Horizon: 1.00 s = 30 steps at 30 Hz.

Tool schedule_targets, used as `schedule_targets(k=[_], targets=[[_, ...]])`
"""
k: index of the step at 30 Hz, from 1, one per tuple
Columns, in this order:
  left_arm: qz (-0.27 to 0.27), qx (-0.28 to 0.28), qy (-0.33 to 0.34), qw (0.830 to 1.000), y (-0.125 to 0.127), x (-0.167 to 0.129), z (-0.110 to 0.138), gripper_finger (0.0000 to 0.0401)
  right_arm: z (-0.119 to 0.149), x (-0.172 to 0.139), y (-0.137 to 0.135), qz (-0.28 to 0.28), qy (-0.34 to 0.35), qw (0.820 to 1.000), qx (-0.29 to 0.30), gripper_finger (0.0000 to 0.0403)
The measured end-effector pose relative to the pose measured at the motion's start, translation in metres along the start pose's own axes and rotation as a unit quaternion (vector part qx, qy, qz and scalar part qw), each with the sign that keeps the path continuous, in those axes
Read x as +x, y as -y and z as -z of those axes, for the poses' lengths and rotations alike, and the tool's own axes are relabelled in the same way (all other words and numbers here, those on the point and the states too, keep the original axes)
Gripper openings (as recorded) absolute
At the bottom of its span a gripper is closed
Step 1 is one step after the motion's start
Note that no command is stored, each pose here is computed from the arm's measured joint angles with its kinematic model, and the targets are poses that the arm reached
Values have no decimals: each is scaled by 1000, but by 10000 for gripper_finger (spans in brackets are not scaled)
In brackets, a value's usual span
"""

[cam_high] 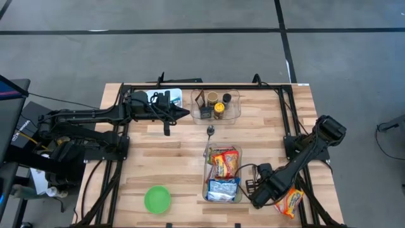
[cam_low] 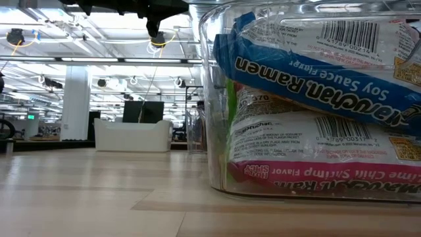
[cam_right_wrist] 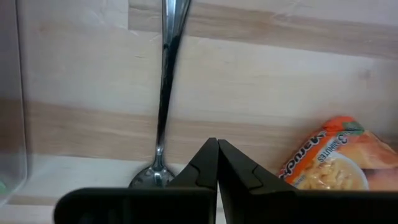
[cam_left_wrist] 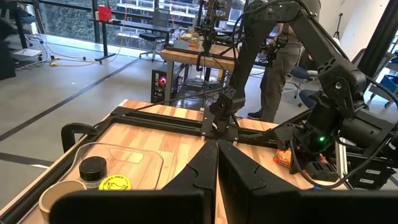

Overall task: Pick & Place Food Item
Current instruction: Put the bottom black spoon into the white bin

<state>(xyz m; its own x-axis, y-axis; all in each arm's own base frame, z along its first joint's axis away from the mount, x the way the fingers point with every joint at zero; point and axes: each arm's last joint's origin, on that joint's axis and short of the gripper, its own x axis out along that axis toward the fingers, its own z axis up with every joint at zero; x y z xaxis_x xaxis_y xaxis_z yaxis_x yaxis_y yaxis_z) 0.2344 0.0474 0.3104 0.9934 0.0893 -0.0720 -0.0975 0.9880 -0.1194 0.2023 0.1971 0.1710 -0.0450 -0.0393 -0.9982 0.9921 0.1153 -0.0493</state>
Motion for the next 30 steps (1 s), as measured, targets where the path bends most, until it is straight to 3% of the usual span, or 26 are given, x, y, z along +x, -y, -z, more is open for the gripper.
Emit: schedule_targets(k=[30], targets=[[1, 1, 5, 1000, 0, 0, -1, 8, -1, 14, -15, -2, -33, 999, 6, 0]])
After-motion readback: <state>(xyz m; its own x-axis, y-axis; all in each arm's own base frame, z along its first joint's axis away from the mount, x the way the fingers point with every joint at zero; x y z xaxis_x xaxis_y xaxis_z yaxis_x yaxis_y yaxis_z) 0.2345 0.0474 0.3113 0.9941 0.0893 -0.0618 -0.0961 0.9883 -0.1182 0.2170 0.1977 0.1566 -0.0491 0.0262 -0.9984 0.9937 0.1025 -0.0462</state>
